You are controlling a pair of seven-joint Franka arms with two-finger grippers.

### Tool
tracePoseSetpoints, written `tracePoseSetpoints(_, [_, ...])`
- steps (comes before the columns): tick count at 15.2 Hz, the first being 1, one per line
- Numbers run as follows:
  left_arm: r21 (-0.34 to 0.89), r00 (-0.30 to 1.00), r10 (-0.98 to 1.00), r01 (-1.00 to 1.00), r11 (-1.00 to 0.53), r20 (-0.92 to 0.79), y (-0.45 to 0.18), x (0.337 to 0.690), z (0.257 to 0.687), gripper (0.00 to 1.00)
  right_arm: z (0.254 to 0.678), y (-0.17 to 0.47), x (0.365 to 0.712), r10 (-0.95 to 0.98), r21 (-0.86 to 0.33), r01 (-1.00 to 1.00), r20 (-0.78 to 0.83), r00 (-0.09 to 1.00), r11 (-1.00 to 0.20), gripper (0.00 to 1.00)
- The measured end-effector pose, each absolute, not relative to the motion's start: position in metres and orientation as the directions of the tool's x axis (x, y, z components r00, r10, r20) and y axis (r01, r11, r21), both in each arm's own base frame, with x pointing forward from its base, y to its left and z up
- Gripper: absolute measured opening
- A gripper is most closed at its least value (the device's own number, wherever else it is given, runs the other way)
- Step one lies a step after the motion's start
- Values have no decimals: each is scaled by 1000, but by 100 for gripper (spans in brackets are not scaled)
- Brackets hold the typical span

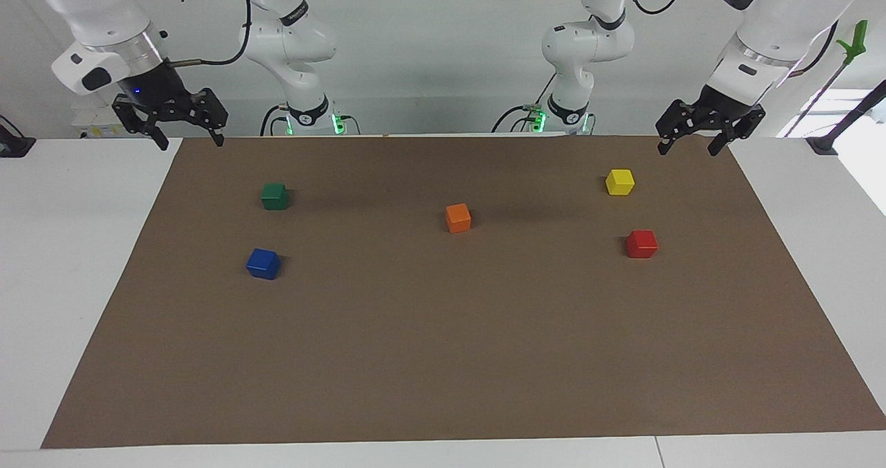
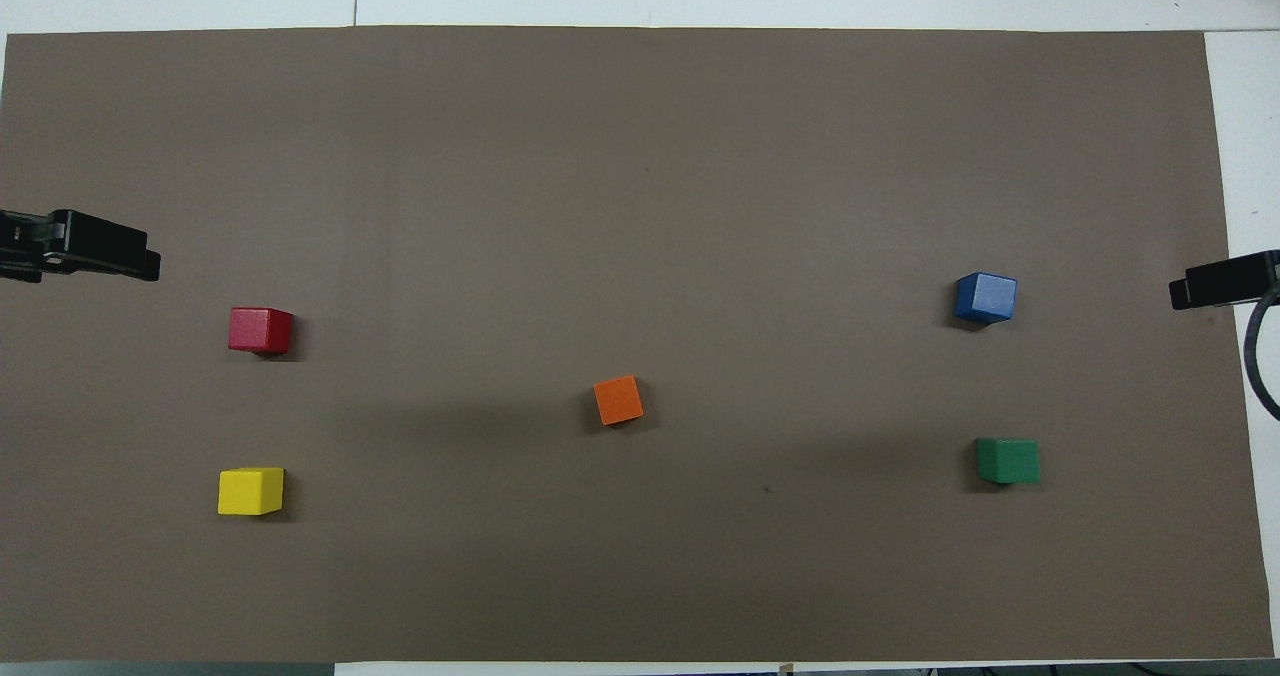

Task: Transfer red block to right arm and stack on blue block

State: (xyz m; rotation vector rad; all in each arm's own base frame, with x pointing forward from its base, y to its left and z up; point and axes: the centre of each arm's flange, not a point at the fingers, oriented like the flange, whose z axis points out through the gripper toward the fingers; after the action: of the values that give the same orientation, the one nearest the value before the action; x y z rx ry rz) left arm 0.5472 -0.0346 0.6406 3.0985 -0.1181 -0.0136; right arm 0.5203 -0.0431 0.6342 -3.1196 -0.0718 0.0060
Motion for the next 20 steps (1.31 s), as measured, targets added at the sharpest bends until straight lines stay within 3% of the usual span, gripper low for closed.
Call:
tracePoseSetpoints(5, [39,997,-70,-71,-997,22,-33,559,620,100,634,-43,520,46,-21,46,-3,999,-999,100])
tracePoseSetpoints(10, [1,996,-89,-89,-996,24,-7,583,506,100,627,-41,516,46,-53,44,-21,999,-998,100])
tracePoseSetpoints(15, [-7,996,-73,-73,-997,54,25,573,419,100,586,-21,502,18,-274,12,-19,1000,-962,100])
tracePoseSetpoints(20, [-8,993,-86,-85,-996,76,17,559,358,100,541,-4,494,5,-568,-8,-22,1000,-823,100])
